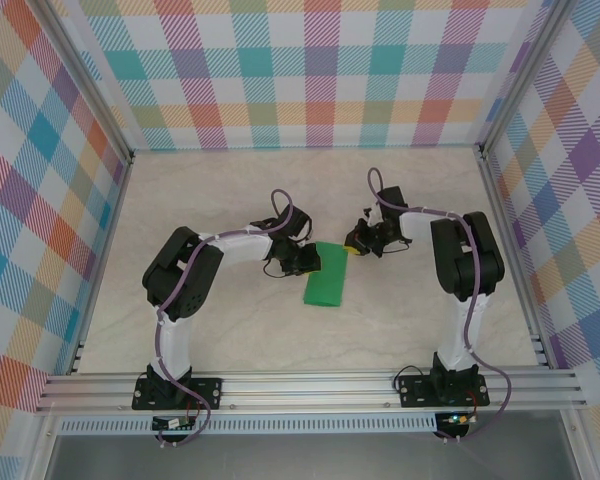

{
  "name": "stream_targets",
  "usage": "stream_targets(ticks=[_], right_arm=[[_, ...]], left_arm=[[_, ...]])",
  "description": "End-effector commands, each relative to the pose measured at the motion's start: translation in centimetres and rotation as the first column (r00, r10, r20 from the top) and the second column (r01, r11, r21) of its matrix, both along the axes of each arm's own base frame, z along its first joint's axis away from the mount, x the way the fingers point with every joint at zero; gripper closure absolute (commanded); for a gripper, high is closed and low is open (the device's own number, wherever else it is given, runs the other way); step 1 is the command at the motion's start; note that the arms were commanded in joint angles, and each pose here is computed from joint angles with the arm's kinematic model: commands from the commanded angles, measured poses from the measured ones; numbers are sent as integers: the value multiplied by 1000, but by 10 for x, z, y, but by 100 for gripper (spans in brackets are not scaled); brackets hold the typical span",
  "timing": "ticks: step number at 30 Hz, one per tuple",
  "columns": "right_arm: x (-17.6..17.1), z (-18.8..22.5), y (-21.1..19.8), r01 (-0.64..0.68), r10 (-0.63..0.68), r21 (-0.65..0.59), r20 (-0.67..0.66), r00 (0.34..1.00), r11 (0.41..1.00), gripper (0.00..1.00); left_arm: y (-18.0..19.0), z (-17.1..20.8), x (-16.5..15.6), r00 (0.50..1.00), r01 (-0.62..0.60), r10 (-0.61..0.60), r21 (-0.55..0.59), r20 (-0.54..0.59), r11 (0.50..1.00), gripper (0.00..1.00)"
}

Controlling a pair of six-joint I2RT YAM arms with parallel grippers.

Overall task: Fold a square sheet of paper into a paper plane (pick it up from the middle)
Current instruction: First fold in half a square sheet of paper at the center of the table.

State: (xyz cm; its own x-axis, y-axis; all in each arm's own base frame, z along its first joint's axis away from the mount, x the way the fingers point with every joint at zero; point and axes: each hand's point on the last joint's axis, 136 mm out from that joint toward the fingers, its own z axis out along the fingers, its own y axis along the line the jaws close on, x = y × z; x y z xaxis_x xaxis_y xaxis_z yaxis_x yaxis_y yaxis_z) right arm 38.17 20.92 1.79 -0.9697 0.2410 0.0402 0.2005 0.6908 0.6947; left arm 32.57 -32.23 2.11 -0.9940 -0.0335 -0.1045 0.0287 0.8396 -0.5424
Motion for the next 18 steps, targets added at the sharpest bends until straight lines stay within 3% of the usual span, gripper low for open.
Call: stream_targets(ticks=[1, 11, 18], right_arm=[[-6, -19, -11, 12, -14, -69, -34, 999, 998, 100], [-5, 48, 3, -24, 22, 36, 63, 998, 999, 100], [-35, 36, 20, -56, 54, 56, 21, 998, 997, 100]], left_arm=[[11, -19, -14, 998, 16, -12, 71, -67, 997, 86], [13, -18, -16, 997, 21, -16, 78, -73, 997, 87], [11, -18, -17, 997, 23, -18, 72, -75, 997, 87]])
